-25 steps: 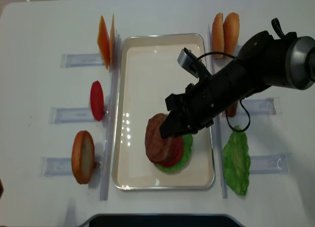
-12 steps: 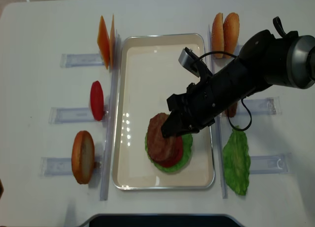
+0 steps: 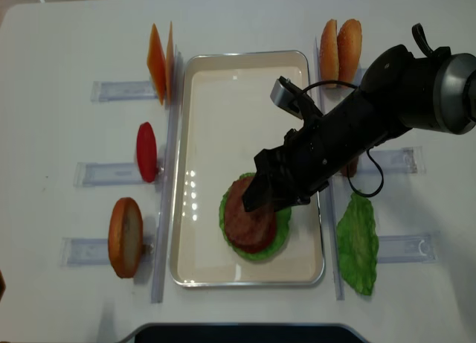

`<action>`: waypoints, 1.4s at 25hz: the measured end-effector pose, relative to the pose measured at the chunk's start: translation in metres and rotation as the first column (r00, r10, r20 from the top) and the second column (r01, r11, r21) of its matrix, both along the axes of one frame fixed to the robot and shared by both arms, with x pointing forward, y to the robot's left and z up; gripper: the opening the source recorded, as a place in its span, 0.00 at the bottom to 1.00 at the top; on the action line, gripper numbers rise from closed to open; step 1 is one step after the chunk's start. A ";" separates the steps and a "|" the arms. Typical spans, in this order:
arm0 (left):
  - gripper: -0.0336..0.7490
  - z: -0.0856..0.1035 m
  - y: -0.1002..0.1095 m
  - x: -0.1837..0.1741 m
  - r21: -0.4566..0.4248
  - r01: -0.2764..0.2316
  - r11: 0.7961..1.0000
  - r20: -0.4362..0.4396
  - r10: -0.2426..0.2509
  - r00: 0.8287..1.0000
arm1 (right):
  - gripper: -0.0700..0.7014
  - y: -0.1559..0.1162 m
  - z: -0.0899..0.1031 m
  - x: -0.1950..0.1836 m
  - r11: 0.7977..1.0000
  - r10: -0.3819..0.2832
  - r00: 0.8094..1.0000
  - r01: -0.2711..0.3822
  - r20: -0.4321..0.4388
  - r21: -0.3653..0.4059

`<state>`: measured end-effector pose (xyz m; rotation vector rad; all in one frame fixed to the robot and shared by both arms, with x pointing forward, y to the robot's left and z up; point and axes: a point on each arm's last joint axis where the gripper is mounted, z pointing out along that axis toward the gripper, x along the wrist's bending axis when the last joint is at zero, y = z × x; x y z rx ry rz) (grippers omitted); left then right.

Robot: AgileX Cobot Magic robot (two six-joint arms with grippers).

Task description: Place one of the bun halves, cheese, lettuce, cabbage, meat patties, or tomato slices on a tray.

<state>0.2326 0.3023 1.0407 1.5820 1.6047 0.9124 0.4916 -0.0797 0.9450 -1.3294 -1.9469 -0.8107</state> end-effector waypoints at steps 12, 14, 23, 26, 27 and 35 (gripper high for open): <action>0.06 0.000 0.000 0.000 0.000 0.000 1.000 0.000 0.000 1.000 | 0.66 -0.014 0.024 -0.002 0.992 0.019 0.985 0.003 0.172 -0.125; 0.06 0.000 0.000 0.000 0.000 0.000 1.000 0.000 0.000 1.000 | 0.66 -0.016 0.031 -0.004 0.992 0.019 0.981 0.006 0.192 -0.128; 0.06 0.000 0.000 0.000 0.000 0.000 1.000 0.000 0.000 1.000 | 0.66 -0.053 0.062 -0.006 0.961 -0.004 0.958 0.083 0.288 -0.263; 0.06 0.000 0.000 0.000 0.000 0.000 1.000 0.000 0.000 1.000 | 0.66 -0.073 0.071 -0.005 0.934 -0.030 0.949 0.139 0.315 -0.328; 0.06 0.000 0.000 0.000 0.000 0.000 1.000 0.000 0.000 1.000 | 0.66 -0.080 0.074 -0.004 0.923 -0.041 0.944 0.161 0.327 -0.350; 0.06 0.000 0.000 0.000 0.000 0.000 1.000 0.000 0.000 1.000 | 0.66 -0.142 0.096 -0.003 0.823 -0.141 0.908 0.330 0.395 -0.462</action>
